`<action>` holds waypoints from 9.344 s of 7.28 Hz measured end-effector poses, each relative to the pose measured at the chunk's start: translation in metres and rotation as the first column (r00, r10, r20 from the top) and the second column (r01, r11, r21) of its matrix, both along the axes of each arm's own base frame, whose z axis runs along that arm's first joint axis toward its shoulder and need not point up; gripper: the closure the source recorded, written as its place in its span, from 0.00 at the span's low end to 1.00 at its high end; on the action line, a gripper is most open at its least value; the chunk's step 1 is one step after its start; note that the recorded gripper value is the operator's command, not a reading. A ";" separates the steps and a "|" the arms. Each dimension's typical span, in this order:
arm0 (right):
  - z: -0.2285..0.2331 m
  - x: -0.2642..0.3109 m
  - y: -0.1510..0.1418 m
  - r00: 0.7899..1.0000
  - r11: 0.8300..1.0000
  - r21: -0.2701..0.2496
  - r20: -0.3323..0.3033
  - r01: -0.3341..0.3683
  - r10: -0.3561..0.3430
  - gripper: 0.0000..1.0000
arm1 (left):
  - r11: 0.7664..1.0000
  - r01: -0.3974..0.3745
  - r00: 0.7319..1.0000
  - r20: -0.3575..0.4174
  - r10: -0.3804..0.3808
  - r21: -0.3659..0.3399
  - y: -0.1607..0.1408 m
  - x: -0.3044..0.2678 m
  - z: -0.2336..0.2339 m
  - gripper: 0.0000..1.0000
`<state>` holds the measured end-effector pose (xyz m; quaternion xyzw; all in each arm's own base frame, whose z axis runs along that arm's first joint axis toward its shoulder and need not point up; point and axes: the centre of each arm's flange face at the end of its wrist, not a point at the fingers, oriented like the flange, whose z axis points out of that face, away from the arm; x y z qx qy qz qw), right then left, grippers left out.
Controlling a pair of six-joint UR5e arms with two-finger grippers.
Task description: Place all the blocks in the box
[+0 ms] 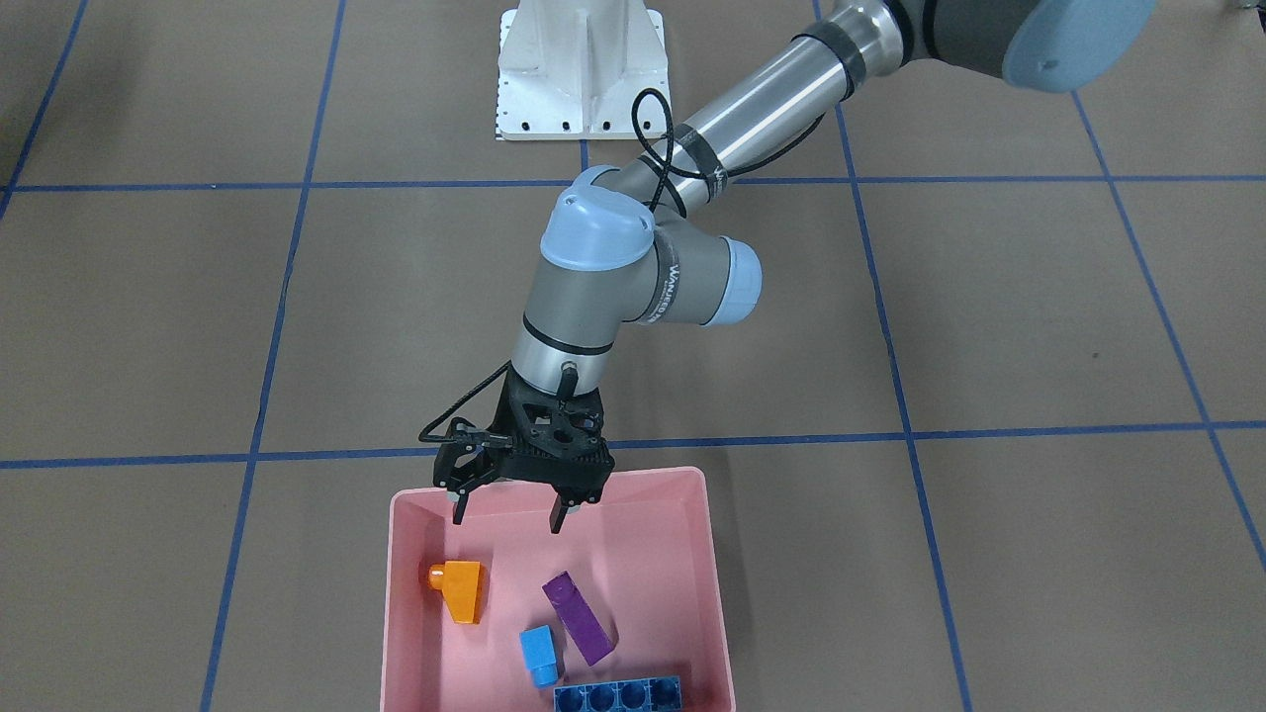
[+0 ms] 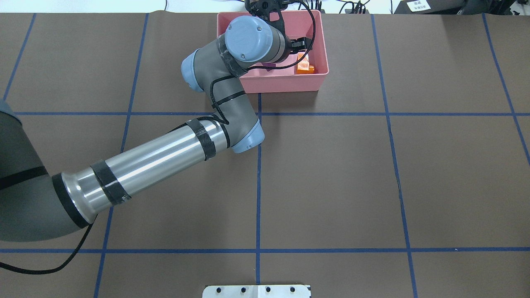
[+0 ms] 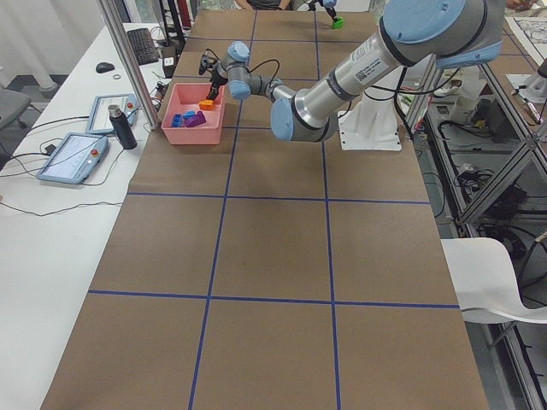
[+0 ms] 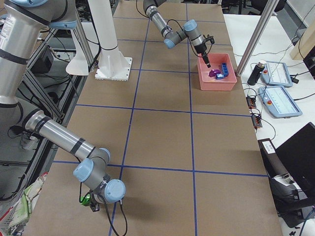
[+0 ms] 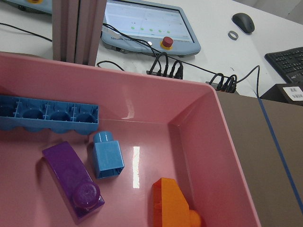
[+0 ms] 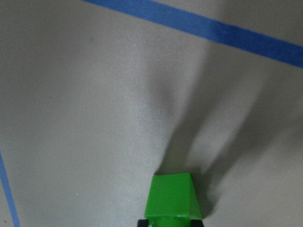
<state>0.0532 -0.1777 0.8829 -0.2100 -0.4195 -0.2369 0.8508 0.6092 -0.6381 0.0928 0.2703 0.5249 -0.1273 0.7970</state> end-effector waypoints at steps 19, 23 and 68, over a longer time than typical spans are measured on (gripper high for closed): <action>-0.665 -0.195 -0.459 0.811 0.678 0.495 0.102 -0.543 0.575 1.00 | 0.975 0.015 0.947 0.317 0.057 -0.221 0.007 -0.397 0.312 0.00; -0.758 -0.408 -0.534 0.710 0.605 0.399 0.206 -0.689 0.673 1.00 | 0.975 0.018 0.909 0.409 0.077 -0.223 0.018 -0.453 0.373 0.00; -0.238 0.056 -0.250 0.746 0.724 0.223 0.022 -0.653 0.666 0.00 | 0.839 -0.361 0.795 0.335 0.505 -0.408 0.197 -0.681 0.548 0.00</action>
